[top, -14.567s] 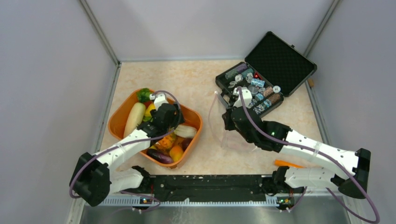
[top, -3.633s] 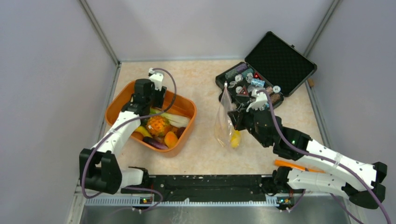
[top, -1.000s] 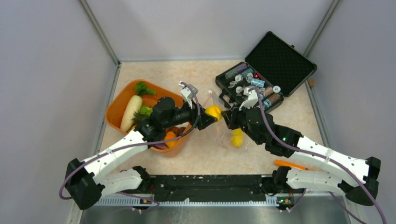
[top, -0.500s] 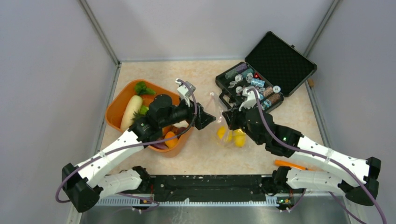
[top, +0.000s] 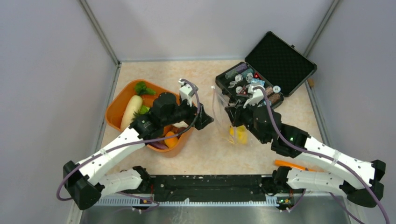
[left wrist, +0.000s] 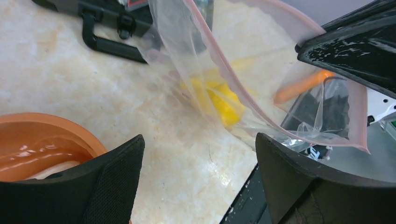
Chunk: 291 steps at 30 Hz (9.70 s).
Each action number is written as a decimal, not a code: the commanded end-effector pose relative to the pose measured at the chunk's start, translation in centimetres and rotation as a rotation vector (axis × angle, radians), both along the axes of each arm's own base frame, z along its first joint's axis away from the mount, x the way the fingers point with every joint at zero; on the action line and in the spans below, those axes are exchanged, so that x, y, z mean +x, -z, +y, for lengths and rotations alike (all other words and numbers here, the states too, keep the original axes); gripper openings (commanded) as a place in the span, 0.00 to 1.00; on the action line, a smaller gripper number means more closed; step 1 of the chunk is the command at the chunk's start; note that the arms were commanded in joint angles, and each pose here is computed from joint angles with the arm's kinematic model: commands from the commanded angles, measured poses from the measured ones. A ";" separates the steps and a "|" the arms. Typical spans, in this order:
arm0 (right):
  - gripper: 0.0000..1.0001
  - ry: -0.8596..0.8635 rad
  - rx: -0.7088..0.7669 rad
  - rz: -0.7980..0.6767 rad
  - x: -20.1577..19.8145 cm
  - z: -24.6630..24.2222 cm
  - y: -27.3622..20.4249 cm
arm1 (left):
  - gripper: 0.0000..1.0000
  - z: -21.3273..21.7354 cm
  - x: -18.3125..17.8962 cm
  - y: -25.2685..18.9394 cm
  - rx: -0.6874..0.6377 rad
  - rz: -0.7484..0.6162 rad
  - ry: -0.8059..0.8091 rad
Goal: Place the food in the zip-top bag and seal the zipper
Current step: Pick up the fake vegetable from the bin, then place the fake vegetable in the zipper food storage bag, then adjust the zipper food storage bag at the center of the board.
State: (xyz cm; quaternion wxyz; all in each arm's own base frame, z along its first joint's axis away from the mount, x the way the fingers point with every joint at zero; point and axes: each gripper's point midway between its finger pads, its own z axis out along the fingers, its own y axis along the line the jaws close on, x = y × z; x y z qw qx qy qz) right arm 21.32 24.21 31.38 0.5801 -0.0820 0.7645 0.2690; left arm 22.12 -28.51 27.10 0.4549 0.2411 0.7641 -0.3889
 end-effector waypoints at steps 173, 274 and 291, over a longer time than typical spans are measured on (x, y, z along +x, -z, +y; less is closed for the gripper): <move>0.00 -0.067 0.172 0.066 -0.3 3.6 0.6 | 0.39 6.5 -5.2 -16.5 -1.008 -0.599 0.111; 0.00 -0.155 0.204 0.050 3.7 -1.6 -4.4 | 0.94 -3.9 0.8 -7.5 -0.368 0.122 -0.127; 0.00 -0.162 0.216 0.067 3.6 -1.4 -3.4 | 0.27 -1.9 1.7 -3.4 -0.107 0.172 -0.232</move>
